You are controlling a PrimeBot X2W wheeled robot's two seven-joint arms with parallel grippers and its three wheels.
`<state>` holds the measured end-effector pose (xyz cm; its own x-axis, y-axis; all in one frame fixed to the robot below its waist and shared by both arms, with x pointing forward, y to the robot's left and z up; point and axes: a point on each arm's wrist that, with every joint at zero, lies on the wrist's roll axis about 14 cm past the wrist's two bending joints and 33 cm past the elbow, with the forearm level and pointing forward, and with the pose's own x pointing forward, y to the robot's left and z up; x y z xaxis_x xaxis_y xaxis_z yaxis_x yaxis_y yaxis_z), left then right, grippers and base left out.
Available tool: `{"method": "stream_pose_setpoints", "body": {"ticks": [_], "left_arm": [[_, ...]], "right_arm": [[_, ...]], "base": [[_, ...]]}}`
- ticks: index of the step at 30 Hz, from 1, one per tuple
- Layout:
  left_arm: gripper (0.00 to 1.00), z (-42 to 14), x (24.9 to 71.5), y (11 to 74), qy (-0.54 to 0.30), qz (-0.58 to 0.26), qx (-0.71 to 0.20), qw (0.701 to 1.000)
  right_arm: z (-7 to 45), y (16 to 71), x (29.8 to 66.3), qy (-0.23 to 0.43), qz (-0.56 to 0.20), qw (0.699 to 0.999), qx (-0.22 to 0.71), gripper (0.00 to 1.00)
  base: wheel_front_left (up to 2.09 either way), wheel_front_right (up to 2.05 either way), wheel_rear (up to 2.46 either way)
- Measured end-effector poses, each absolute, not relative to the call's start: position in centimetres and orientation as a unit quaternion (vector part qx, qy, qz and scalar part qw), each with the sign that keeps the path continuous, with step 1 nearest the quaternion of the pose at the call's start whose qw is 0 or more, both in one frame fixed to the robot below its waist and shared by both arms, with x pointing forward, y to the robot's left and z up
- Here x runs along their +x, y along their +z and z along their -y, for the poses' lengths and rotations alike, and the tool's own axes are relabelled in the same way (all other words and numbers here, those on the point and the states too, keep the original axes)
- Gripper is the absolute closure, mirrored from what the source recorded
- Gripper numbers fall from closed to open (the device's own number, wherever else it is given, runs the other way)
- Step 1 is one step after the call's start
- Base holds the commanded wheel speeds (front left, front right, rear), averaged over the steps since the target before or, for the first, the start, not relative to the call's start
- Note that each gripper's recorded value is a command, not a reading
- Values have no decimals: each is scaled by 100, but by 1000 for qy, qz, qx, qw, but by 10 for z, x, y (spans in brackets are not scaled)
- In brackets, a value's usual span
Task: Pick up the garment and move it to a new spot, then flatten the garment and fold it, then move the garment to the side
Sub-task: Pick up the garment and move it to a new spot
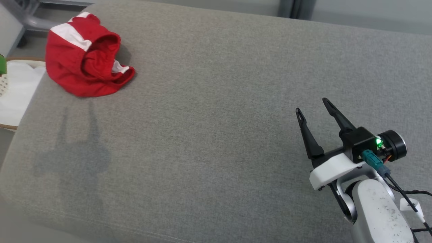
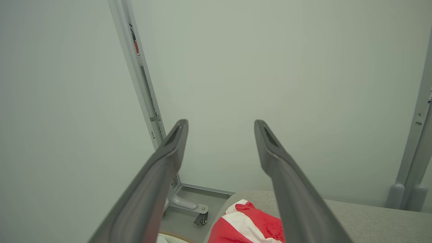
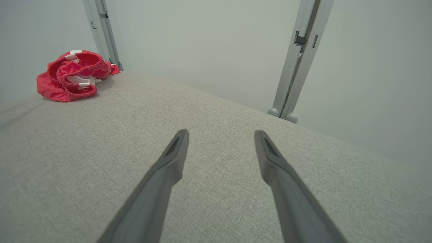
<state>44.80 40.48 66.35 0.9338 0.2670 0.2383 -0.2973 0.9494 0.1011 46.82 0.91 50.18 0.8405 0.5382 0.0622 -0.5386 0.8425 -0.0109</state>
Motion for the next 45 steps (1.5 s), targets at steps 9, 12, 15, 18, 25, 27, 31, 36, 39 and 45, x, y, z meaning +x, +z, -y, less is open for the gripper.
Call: {"method": "stream_pose_setpoints", "body": {"ticks": [9, 12, 15, 18, 25, 27, 31, 36, 39, 45], "left_arm": [[0, -389, 517, 532, 122, -85, 33, 988], [0, -378, 525, 487, 109, -141, 26, 984], [0, -374, 527, 452, 105, -183, 23, 977], [0, -376, 526, 426, 109, -212, 24, 971], [0, -390, 535, 403, 129, -231, 30, 964], [5, -390, 538, 400, 132, -232, 30, 963], [100, -393, 550, 406, 140, -211, 32, 967], [100, -394, 555, 418, 140, -198, 46, 969], [100, -394, 560, 436, 131, -180, 64, 973], [100, -383, 570, 481, 99, -135, 108, 980]], "right_arm": [[28, 458, 489, 235, -12, 972, -3, 0], [37, 440, 491, 224, -32, 974, -2, 0], [45, 424, 492, 215, -48, 975, -1, 0], [53, 412, 494, 205, -60, 977, -6, 0], [67, 399, 498, 189, -70, 979, -14, 0], [70, 397, 498, 186, -72, 980, -17, 0], [73, 393, 499, 181, -76, 980, -17, 0], [76, 396, 500, 176, -70, 982, -17, 0], [77, 401, 498, 175, -65, 982, -10, 0], [81, 415, 492, 169, -50, 984, 6, 0]], "base": [[0, 0, 0], [0, 0, 0], [0, 0, 0], [0, 0, 0], [0, 0, 0], [0, 0, 0], [0, 0, 0], [0, 0, 0], [0, 0, 0], [0, 0, 0]]}}
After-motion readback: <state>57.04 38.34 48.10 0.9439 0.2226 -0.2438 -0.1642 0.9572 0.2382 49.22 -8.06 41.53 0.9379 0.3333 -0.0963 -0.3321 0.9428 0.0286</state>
